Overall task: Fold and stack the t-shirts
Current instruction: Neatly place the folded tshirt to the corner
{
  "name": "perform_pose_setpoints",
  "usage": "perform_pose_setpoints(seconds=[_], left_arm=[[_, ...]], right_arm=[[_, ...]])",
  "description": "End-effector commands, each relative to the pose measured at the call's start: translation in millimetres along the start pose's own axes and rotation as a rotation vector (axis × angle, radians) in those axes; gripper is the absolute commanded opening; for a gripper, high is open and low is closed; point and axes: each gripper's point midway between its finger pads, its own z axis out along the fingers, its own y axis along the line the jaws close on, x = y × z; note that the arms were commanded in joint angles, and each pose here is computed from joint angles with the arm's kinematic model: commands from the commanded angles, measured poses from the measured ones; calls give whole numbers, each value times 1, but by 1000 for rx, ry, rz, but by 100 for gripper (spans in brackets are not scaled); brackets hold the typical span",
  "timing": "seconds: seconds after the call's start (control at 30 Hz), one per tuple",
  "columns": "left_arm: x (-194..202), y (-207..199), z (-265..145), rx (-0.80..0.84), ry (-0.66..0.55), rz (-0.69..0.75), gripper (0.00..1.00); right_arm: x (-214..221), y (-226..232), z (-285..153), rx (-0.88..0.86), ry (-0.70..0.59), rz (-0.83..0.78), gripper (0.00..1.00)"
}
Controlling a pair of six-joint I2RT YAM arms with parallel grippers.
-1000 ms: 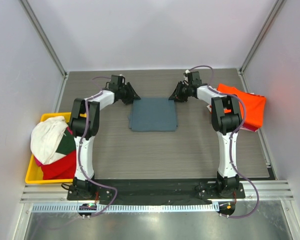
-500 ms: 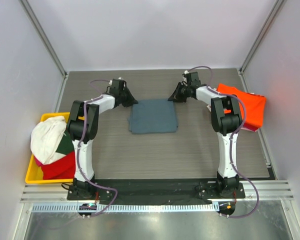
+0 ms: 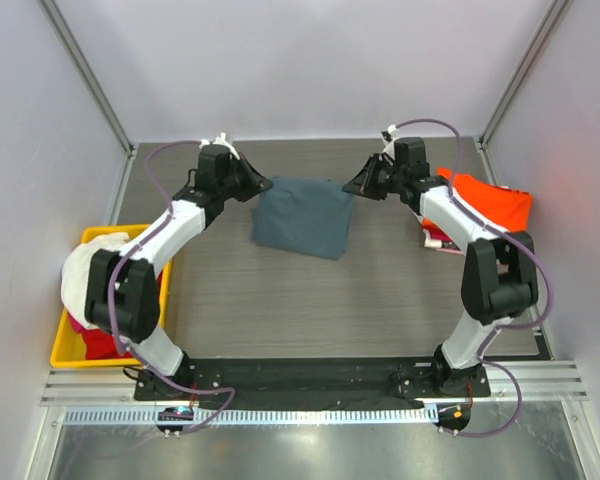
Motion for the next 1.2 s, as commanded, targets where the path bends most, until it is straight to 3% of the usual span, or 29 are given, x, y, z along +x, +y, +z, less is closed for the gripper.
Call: perform_pose_setpoints(seconds=[0.0,0.2,0.37,0.47,0.73,0.87,0.9,1.17], left_arm=[[-23,-43,-38,86,-82,34,0],[-38,-103,-74,175,-134,66,0],[-30,-172,-83,287,-153,111,0],[-11,-218,-78,349,-139,143,0],[35,-316,-56,520,-112,179,0],[78,-341,-16,542,-55,201,0],[75,-358,-23,581,-69,196,0],[91,-387,9,652,-76,124,0]], right_arm=[[-27,33,-48,-51,-133,-47,1],[-56,38,-125,95,-276,-67,1],[-78,-1,-191,344,-384,14,1],[-87,-41,-242,556,-477,83,1],[-98,-96,-328,805,-604,195,1],[-111,-112,-355,885,-660,230,1],[-113,-116,-361,903,-672,239,1],[-143,-143,-405,999,-771,329,1]])
